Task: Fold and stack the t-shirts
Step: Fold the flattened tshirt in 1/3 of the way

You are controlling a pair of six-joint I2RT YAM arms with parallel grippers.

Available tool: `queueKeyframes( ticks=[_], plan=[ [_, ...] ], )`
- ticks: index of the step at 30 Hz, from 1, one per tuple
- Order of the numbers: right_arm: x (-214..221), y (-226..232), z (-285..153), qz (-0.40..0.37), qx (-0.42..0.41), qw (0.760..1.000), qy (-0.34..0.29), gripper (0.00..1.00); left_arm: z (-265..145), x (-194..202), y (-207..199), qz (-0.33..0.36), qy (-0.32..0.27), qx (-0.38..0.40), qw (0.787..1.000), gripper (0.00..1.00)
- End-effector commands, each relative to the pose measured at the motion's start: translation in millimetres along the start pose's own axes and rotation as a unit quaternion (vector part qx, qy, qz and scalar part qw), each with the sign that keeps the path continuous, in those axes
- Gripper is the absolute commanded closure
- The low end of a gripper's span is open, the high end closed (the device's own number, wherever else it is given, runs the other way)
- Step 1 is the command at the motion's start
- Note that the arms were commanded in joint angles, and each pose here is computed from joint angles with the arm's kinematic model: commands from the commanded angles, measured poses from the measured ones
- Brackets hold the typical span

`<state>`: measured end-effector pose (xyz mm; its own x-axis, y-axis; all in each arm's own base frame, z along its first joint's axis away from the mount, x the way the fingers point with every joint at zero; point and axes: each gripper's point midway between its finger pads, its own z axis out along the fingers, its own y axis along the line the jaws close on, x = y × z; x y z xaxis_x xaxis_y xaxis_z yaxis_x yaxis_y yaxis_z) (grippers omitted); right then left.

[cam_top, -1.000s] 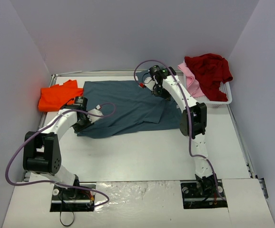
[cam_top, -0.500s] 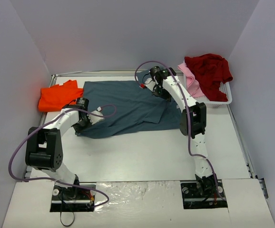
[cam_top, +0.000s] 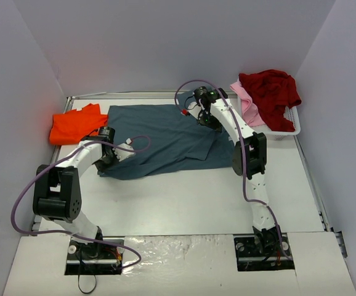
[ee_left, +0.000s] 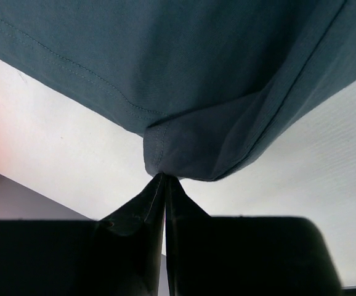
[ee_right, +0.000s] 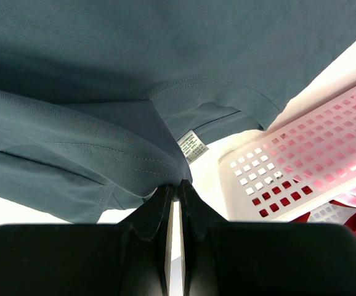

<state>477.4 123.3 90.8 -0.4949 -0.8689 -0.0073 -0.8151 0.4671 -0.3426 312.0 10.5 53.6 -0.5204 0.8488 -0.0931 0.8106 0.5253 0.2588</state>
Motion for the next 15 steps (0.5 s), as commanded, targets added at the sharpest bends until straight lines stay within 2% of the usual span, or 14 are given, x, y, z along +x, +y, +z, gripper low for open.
queueKeyframes(
  ticks=[1,4,5,15],
  plan=[
    [11.5,-1.7,-1.8,0.003,0.004,1.000,0.022,1.00,-15.7,-2.0,7.5,-0.004,-0.011,-0.010,1.000,0.95],
    [11.6,-1.6,-1.5,0.003,0.004,1.000,0.023,1.00,-19.3,-2.3,8.4,-0.004,-0.013,-0.013,1.000,0.78],
    [12.2,-1.9,-0.7,0.003,0.003,1.000,0.024,1.00,-21.3,-2.9,9.5,-0.005,-0.016,-0.016,1.000,0.76],
    [12.5,-3.1,4.2,0.002,0.007,0.999,0.031,1.00,-27.5,-3.7,11.6,-0.002,-0.017,-0.018,1.000,0.73]
  ],
)
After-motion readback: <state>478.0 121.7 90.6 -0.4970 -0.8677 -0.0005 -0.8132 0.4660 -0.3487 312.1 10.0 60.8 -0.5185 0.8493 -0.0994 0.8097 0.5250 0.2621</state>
